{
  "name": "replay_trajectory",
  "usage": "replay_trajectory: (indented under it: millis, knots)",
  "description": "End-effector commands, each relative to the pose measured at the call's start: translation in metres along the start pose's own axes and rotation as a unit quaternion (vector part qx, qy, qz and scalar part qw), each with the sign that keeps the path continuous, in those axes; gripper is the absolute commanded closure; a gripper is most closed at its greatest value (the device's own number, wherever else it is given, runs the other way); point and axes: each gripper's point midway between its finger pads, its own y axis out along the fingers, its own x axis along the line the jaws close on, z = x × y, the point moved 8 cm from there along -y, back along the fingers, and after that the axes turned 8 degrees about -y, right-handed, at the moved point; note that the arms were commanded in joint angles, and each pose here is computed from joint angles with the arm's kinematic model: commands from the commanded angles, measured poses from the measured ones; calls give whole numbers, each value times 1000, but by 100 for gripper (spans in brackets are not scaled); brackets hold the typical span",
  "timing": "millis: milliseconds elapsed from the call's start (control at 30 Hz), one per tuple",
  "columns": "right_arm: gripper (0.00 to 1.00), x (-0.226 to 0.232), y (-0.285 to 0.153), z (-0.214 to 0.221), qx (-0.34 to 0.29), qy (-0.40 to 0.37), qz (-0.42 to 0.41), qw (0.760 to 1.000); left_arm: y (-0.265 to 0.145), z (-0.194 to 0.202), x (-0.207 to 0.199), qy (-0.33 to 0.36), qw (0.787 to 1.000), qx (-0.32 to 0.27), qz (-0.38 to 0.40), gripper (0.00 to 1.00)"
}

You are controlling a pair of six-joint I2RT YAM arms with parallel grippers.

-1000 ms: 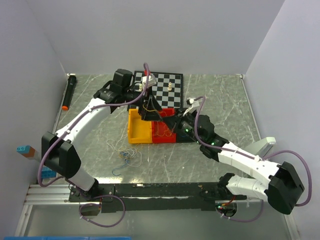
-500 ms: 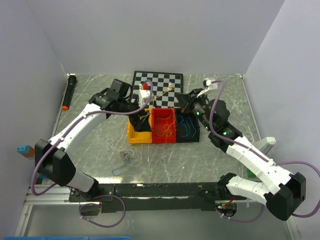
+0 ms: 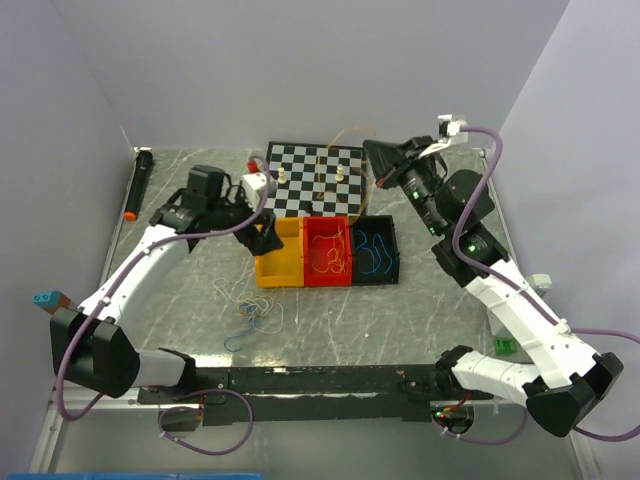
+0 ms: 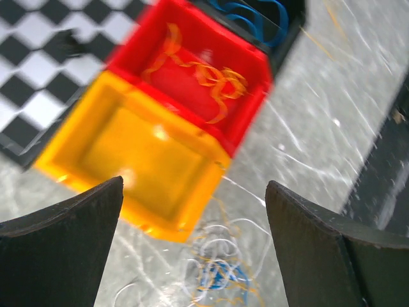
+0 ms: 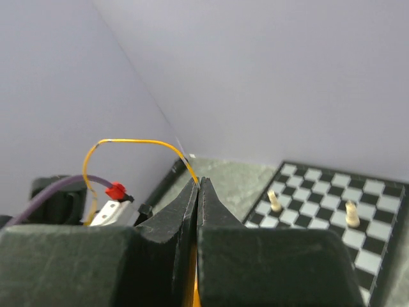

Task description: Untangle the cables

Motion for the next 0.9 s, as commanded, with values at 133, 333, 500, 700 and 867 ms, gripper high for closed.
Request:
replay_trajectory:
  millis: [133, 333, 500, 700, 867]
  knots:
    - [100, 10, 14, -18, -16, 5, -36, 999, -28, -18, 35, -48, 996, -68, -21, 3]
    - [100, 0, 28, 26, 19, 10, -30, 999, -53, -30, 53, -73, 990, -110, -47, 3]
    - [100, -11, 40, 64, 58, 15, -14, 998, -66, -38, 55, -65, 988, -126, -56, 3]
    - [100, -28, 43, 107, 94, 12, 12, 995, -71, -39, 52, -53, 988, -133, -59, 3]
    - [100, -47, 41, 138, 124, -5, 46, 991, -71, -38, 50, -52, 988, -133, -52, 3]
